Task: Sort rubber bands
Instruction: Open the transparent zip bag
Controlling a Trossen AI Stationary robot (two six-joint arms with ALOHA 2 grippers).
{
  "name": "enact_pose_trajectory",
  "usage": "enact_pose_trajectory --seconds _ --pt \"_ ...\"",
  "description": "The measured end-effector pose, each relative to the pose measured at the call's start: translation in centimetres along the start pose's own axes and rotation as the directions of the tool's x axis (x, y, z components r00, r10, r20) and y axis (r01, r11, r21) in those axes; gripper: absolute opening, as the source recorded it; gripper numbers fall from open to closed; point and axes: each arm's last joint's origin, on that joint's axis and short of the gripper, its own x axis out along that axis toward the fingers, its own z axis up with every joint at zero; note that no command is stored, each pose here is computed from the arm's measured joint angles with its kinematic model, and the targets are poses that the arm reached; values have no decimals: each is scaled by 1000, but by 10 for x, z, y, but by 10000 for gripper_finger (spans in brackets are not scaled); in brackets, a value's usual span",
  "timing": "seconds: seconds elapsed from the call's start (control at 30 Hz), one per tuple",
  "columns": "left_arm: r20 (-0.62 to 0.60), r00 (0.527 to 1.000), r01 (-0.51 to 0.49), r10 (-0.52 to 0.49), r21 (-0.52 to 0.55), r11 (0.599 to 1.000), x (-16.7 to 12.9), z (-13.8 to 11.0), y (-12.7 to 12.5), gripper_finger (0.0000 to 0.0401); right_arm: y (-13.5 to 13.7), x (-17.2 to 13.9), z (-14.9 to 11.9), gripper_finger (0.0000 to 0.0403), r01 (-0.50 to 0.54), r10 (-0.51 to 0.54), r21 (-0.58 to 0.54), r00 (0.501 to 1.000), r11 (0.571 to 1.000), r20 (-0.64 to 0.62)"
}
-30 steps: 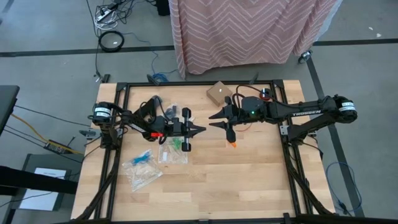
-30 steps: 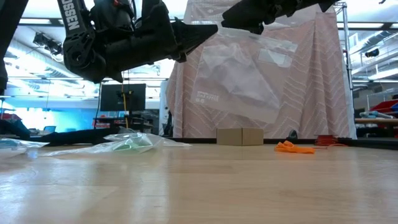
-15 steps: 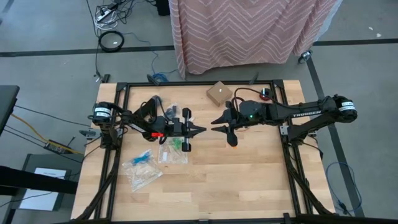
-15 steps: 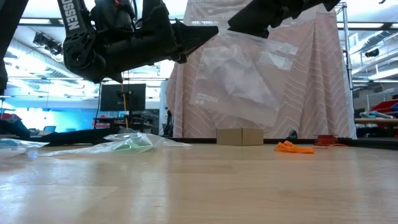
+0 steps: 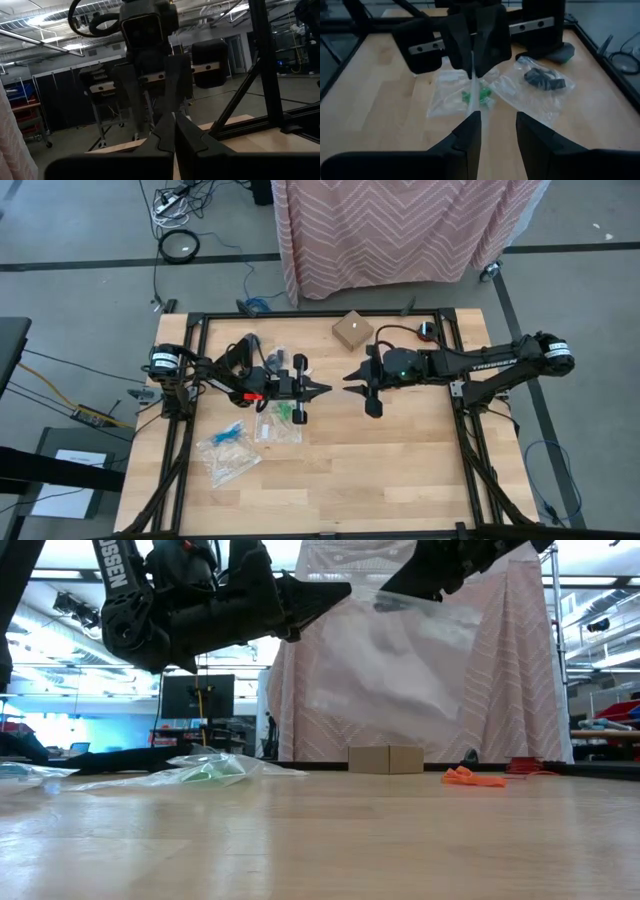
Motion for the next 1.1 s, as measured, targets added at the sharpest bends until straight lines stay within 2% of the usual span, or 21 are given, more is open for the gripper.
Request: enact_pose_trajectory --seconds 0.2,0.33,0.5,0.67,0.8,0.9,1.1 --pt "-4 1000 -9 9 1 1000 0 0 1 6 1 -4 3 112 3 -1 -73 1000 997 22" --pt "-31 997 -71 71 4 997 0 -2 3 6 -5 -20 10 112 58 -49 -117 996 991 79" --pt "-38 991 -131 131 6 991 0 -2 5 6 -7 -39 17 112 48 -40 -57 990 997 136" --pt "-20 991 -132 133 18 991 0 0 6 6 -6 -28 11 112 43 -37 -76 996 996 87" --pt "4 998 -68 68 140 988 1 1 4 6 -5 -22 11 112 42 -34 -97 996 994 82" --pt "9 999 -33 32 242 970 1 1 3 6 -5 -22 12 112 23 -13 -98 995 995 100" --pt "6 999 -42 42 325 945 1 1 6 6 -5 -22 13 112 11 0 -97 994 995 110"
